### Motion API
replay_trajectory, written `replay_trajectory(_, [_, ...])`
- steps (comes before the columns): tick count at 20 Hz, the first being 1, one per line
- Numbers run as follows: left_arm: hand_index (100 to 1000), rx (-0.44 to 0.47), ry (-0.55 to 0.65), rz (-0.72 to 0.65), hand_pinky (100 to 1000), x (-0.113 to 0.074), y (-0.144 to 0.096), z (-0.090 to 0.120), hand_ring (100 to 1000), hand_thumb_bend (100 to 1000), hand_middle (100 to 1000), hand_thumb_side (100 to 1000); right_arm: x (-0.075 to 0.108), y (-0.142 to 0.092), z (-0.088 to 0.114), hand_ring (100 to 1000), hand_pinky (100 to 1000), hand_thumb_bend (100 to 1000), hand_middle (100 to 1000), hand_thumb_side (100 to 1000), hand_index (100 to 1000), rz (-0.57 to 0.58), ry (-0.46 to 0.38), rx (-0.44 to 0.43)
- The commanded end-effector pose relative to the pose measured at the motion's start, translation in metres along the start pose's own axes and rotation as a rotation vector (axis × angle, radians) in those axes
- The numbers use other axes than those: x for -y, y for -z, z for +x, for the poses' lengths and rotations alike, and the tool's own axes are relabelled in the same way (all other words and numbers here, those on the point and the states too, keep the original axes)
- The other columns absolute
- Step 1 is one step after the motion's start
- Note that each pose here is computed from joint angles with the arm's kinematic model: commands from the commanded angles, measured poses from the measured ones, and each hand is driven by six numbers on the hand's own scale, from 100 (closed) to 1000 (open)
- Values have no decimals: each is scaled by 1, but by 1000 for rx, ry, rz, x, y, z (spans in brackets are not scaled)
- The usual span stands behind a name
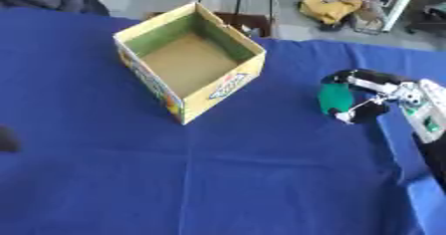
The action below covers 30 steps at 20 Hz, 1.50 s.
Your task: Pick up objects on the table and place them in the box.
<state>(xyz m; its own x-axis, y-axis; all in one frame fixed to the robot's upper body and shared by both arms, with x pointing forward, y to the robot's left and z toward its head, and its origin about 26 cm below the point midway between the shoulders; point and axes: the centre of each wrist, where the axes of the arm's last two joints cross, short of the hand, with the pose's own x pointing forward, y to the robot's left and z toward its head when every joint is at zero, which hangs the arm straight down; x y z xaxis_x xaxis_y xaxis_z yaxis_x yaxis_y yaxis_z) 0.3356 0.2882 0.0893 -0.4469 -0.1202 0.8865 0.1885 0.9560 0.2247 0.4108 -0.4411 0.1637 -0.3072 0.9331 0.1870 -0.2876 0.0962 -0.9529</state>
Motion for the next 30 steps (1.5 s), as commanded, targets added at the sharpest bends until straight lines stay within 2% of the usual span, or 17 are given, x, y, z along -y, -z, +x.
replay_trajectory(1, [668,28,26,-16,628,-4,5,9,613,383,587,1000,15,-8,-5,874,819,171,898,178,949,-24,-25,-24])
replay_trajectory(2, [668,28,26,-17,628,-4,5,9,613,383,587,1000,15,-8,-5,874,819,171,898,178,949,-24,-25,-25])
replay_trajectory(3, [667,27,26,-16,629,-4,5,9,613,383,587,1000,15,-8,-5,848,807,100,896,100,947,-22,-25,-29])
replay_trajectory(6, [667,27,26,-16,629,-4,5,8,613,384,587,1000,15,-8,-6,809,791,100,895,100,946,-19,-25,-40])
replay_trajectory(7, [667,27,26,-16,629,-4,5,8,613,384,587,1000,15,-8,-6,763,760,100,892,100,942,-20,-24,-42])
replay_trajectory(9, [667,27,27,-16,629,-4,5,8,614,384,587,1000,15,-9,-6,726,739,100,891,100,940,-25,-21,-47])
replay_trajectory(11, [666,27,27,-15,629,-5,5,8,614,384,587,1000,15,-8,-6,721,737,100,890,100,940,-29,-19,-50])
replay_trajectory(16, [666,28,27,-14,629,-5,5,9,614,384,587,1000,13,-8,-7,588,614,100,883,100,933,-31,-13,-55])
replay_trajectory(19, [666,28,27,-14,629,-5,5,9,614,385,587,1000,13,-8,-7,463,484,100,870,100,927,-35,-8,-54])
replay_trajectory(23, [666,28,27,-14,629,-5,5,9,614,386,587,1000,14,-8,-7,340,386,100,819,100,912,-58,3,-44])
replay_trajectory(27, [666,27,27,-14,629,-5,5,9,614,387,587,1000,18,-8,-4,303,385,100,713,100,882,-93,1,-29])
replay_trajectory(30, [666,25,27,-14,629,-5,5,8,614,388,587,1000,21,-8,-2,299,384,100,691,100,876,-117,-7,-18])
